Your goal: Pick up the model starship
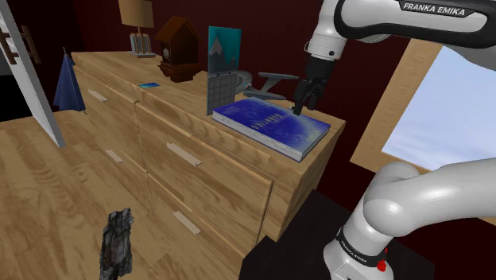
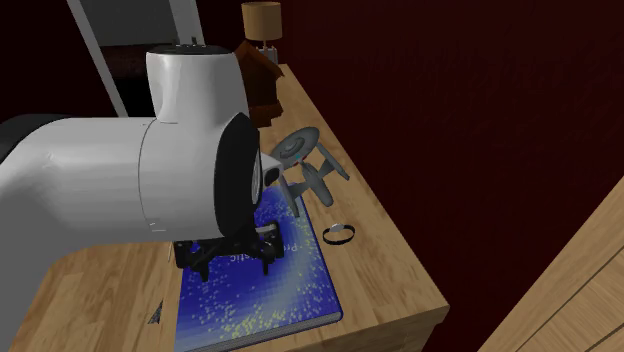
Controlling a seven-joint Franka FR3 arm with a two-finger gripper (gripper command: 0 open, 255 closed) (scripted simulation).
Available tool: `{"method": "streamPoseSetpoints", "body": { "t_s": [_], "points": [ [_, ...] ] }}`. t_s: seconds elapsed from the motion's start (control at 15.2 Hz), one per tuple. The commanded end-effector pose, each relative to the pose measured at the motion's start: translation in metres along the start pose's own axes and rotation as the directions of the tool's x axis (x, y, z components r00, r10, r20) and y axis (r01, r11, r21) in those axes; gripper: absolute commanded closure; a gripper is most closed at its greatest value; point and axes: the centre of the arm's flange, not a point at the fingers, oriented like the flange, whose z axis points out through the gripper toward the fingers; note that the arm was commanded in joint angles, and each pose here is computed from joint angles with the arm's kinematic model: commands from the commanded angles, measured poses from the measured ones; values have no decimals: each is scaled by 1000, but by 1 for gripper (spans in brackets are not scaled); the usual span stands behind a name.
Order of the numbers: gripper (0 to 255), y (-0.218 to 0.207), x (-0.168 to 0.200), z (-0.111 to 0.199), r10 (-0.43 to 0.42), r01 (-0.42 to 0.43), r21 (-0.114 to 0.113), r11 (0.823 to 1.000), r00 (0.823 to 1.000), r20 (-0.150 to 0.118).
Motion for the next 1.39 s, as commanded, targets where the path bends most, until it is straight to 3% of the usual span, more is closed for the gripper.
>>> {"method": "streamPoseSetpoints", "body": {
  "t_s": [0.0,1.32],
  "points": [
    [0,0,0,0,0,0,0,1000,1000,0],
    [0,54,274,6,-107,123,-110,986,984,145]
  ]
}}
